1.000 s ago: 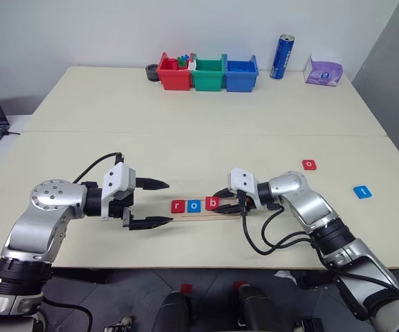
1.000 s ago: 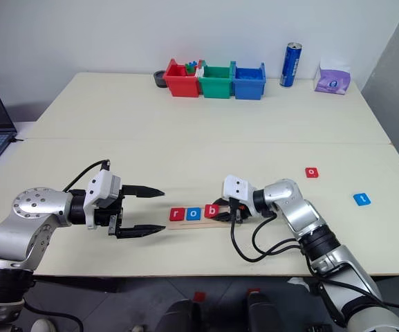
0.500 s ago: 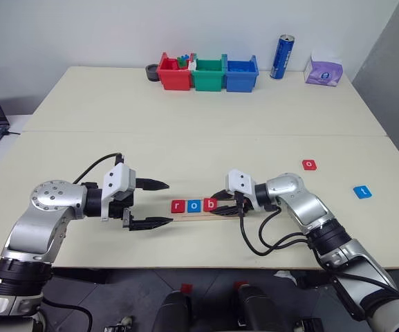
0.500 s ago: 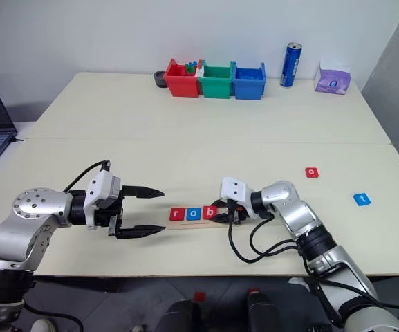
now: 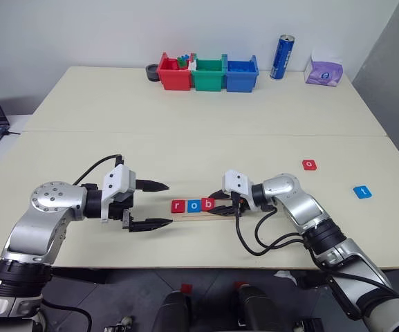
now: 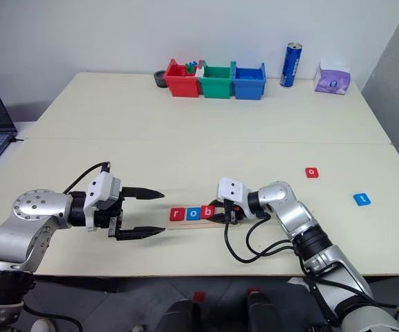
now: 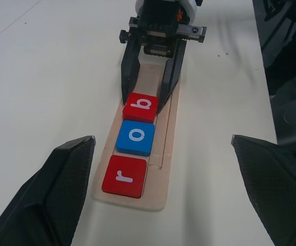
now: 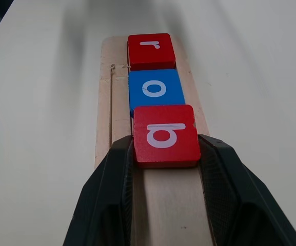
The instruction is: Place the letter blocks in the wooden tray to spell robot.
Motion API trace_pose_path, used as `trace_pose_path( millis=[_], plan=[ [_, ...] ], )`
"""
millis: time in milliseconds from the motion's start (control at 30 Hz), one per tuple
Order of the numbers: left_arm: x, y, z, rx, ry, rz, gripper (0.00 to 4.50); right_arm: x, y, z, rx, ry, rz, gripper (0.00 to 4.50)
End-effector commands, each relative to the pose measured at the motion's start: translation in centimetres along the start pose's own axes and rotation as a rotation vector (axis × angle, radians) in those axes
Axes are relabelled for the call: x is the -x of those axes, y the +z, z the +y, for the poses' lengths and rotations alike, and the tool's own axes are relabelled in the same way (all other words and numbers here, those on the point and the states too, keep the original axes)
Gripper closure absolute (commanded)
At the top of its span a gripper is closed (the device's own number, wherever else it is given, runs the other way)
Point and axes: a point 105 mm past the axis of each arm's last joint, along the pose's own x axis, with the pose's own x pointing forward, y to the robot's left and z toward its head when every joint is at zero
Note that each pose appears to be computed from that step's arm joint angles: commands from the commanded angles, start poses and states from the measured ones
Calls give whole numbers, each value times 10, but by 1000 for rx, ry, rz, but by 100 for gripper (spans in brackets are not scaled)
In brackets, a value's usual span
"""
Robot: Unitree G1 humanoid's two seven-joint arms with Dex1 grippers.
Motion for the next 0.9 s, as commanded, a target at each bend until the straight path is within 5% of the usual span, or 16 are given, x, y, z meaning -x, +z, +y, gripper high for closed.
trace_pose_path(
  millis=[33,333,467,733,900],
  plan=[
    [6,10,1,-50,6,-4,0,4,11,-4,38,3,-25,303],
    [5,10,2,-50,3,-2,0,12,18,-5,4,20,-49,7],
    [3,11,3,-52,-2,-4,0,22,26,-11,-16,-6,-71,7],
    [-21,39,8,-56,24,-108,0,111,32,-20,-170,-273,-81,7],
    [-91,78,18,-60,112,-228,0,194,-22,-69,-261,-973,70,7]
  ],
)
